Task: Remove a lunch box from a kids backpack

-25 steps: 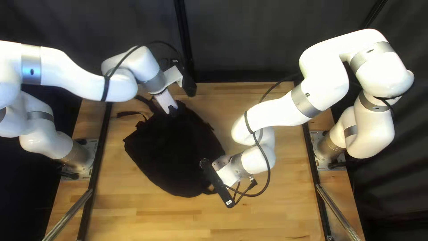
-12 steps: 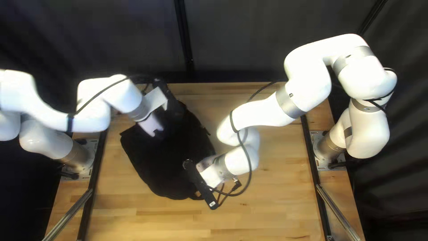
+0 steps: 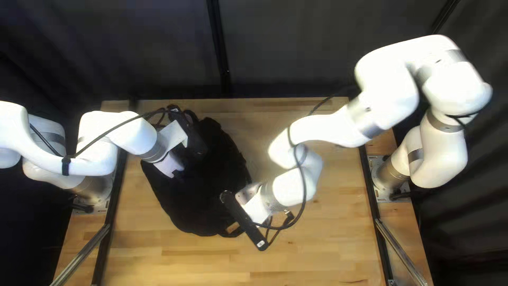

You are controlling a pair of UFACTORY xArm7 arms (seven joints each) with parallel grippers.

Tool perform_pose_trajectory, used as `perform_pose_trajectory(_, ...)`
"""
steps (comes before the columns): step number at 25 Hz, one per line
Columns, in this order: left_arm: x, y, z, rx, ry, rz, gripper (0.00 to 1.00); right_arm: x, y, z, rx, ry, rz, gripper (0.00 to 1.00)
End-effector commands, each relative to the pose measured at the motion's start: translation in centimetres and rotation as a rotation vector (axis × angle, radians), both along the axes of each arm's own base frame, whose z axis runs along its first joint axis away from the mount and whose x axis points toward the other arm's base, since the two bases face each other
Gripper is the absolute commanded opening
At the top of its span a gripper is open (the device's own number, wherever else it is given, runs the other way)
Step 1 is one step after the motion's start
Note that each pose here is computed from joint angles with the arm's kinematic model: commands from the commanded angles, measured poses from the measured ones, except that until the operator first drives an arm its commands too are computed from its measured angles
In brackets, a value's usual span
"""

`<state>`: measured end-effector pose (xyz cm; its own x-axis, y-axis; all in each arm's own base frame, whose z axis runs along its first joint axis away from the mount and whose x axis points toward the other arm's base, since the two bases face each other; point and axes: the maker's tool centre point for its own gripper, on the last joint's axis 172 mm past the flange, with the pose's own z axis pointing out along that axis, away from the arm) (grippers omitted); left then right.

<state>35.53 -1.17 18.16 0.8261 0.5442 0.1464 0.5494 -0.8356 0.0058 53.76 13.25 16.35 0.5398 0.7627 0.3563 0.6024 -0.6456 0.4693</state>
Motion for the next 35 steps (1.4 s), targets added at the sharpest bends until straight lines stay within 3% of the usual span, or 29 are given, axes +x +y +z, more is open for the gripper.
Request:
perform_pose_trajectory(1, 0.0, 0.0, 0.0, -0.002, 0.0, 0.0, 1.0, -3.4, -4.3, 1.6, -0.073, 0.02, 0.019, 1.0)
perform_pose_trajectory(7, -0.5, -0.2, 0.4, 0.001, 0.001, 0.002, 1.0, -4.9, -9.2, -0.4, -0.136, 0.044, 0.177, 1.0)
perform_pose_trajectory(12, -0.7, -0.5, 1.6, 0.022, 0.02, -0.01, 1.0, -4.2, -10.9, 0.0, -0.157, 0.065, 0.263, 1.0)
perform_pose_trajectory(22, -3.1, 3.7, 9.9, 0.197, 0.123, -0.078, 1.0, -4.2, -10.9, 0.0, -0.157, 0.065, 0.263, 1.0)
perform_pose_trajectory(25, -3.3, 2.8, 11.3, 0.255, 0.143, -0.132, 1.0, -4.0, -10.4, -0.1, -0.167, 0.058, 0.302, 1.0)
perform_pose_trajectory(28, -3.3, 0.0, 11.9, 0.319, 0.161, -0.213, 1.0, -1.3, -10.9, -0.5, -0.174, 0.068, 0.417, 1.0)
perform_pose_trajectory(32, -3.5, -3.2, 12.4, 0.406, 0.198, -0.301, 1.0, -1.3, -10.9, -0.5, -0.174, 0.068, 0.417, 1.0)
perform_pose_trajectory(33, -3.3, -4.2, 12.4, 0.432, 0.21, -0.329, 1.0, 0.5, -10.7, -0.9, -0.169, 0.075, 0.52, 1.0)
perform_pose_trajectory(35, -2.7, -5.5, 12.1, 0.46, 0.218, -0.363, 1.0, 0.9, -10.4, -1.2, -0.164, 0.082, 0.548, 1.0)
